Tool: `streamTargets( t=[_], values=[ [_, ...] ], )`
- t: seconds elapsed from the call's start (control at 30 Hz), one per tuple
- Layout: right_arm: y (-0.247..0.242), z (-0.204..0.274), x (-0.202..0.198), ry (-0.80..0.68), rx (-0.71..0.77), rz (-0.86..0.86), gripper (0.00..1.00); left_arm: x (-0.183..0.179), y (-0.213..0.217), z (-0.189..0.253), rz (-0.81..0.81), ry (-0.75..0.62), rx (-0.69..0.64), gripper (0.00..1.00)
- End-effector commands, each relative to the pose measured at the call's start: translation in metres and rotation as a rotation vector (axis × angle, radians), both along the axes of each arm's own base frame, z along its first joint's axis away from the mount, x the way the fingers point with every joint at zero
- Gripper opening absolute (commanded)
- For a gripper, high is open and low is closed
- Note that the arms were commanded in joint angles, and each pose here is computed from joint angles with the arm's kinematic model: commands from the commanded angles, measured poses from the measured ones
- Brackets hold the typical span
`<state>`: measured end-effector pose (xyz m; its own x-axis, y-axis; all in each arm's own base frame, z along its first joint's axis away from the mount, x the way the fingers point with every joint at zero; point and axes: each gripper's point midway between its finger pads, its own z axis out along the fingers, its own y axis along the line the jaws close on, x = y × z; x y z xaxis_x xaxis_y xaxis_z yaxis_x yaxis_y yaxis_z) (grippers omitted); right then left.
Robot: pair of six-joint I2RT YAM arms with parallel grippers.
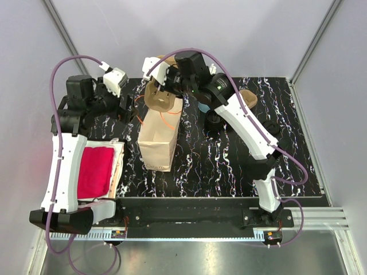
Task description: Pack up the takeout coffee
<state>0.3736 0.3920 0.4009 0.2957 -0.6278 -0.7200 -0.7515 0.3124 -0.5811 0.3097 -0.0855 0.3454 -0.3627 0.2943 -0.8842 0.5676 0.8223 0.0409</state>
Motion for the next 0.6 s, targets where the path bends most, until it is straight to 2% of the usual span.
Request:
streamTargets(
  t=[0.0, 0.47, 0.57],
  values=[
    [-0.012, 0.084, -0.011, -0.155, 0.186, -0.034, 0.33, 0.01, 0.003, 0.01, 0.016, -0.07, -0.001, 0.99],
    [-0.002, 0.104, -0.033, -0.188, 0.238, -0.02, 0.33, 0.028, 0.006, 0.005, 0.039, -0.068, -0.02, 0.99],
    [0.005, 0.086, -0.028, -0.164, 0.211, -0.019, 0.33, 0.03, 0.006, 0.004, 0.047, -0.068, -0.026, 0.99]
  ],
)
